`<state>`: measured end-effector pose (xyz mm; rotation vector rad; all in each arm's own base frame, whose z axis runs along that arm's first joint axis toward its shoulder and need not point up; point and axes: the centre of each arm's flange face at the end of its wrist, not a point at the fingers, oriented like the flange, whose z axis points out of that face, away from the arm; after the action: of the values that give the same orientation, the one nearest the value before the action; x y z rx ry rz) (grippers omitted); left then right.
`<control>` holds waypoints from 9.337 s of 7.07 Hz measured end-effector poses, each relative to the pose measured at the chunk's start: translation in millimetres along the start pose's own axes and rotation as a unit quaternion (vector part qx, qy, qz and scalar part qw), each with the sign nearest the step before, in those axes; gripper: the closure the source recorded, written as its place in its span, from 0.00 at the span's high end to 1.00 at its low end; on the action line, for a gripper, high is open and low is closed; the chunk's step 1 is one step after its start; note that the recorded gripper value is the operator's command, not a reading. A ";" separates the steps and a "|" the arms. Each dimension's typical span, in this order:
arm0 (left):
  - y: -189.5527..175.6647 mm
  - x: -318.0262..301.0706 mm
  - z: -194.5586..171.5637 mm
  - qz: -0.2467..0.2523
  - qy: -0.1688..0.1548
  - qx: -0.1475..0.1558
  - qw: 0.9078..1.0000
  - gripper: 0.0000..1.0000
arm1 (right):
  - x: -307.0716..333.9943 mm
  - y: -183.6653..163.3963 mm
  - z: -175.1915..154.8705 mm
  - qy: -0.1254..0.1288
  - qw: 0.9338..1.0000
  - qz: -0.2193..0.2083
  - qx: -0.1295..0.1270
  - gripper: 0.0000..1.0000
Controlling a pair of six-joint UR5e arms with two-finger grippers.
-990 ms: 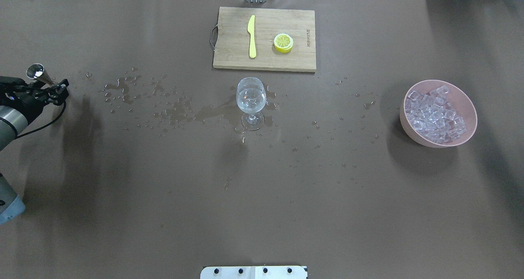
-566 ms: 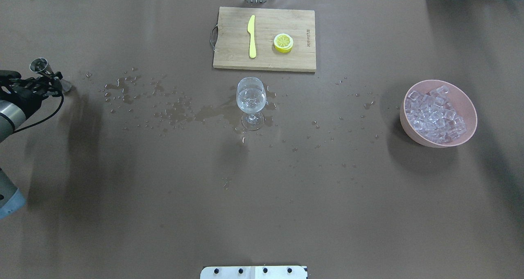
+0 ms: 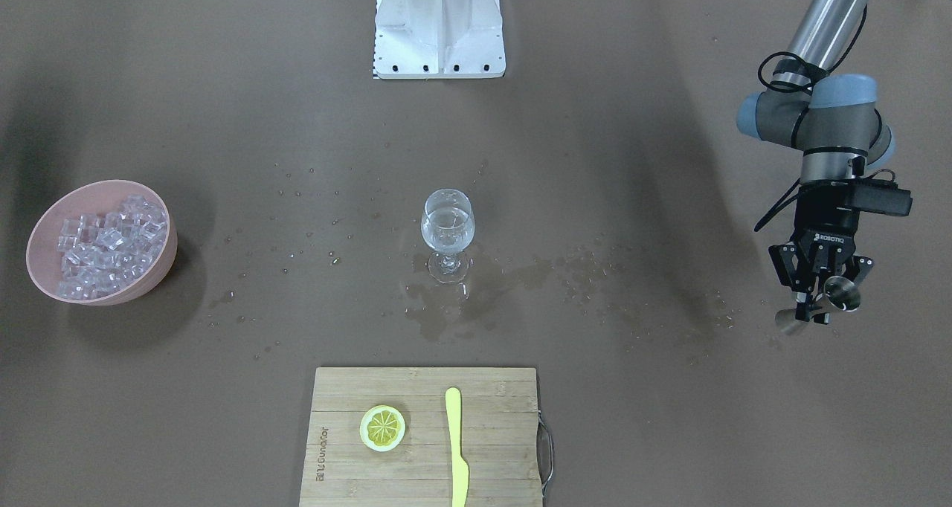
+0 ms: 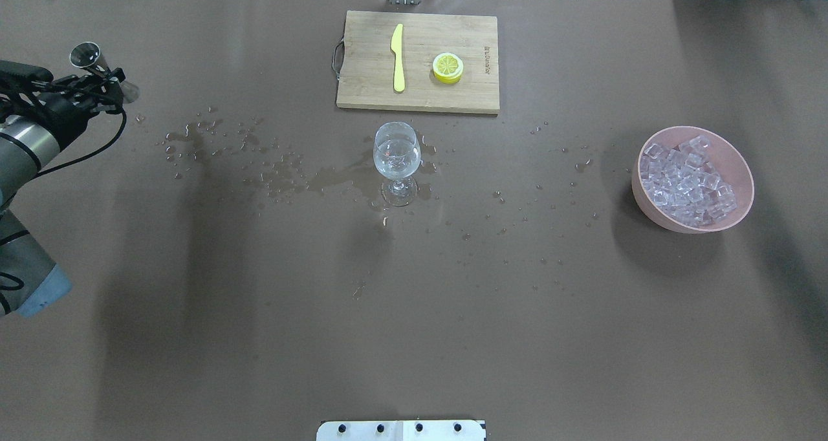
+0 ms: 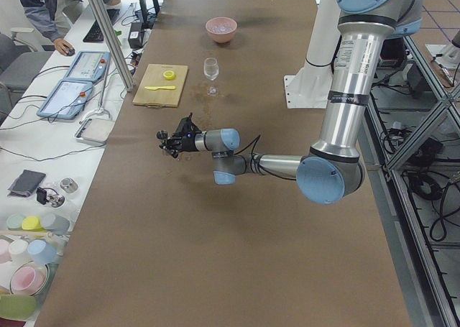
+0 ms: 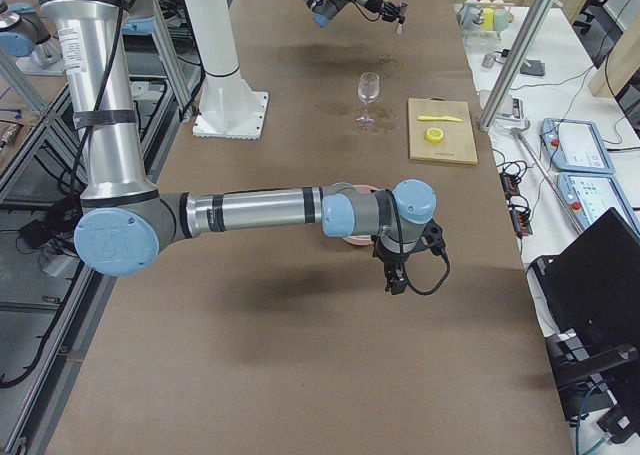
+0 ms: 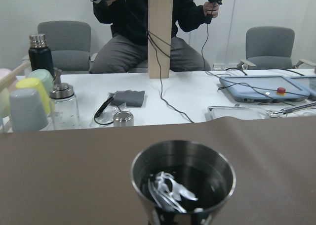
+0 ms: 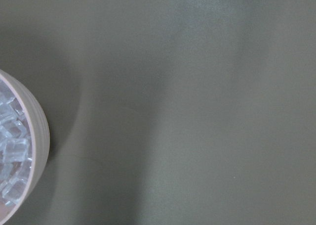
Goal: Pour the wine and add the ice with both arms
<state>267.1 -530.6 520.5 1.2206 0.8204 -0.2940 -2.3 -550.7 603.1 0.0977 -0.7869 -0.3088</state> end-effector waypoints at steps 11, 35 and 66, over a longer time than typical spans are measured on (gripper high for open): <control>-39.9 397.6 -47.7 0.311 0.053 -0.077 0.946 0.00 | -14.7 -12.8 6.7 -0.003 1.000 -0.011 -0.005 1.00; -110.3 473.4 -52.7 0.685 -0.024 -0.189 0.703 0.00 | -44.7 -31.3 4.4 -0.020 0.999 -0.040 0.001 1.00; 83.0 -146.8 -121.5 0.000 0.052 -0.162 0.985 0.98 | -115.8 -61.2 -25.4 -0.019 0.993 -0.108 0.034 1.00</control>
<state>168.6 -422.8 668.5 0.9367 0.9194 -0.0908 -75.6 -573.8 494.0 0.2427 -0.8267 -0.4910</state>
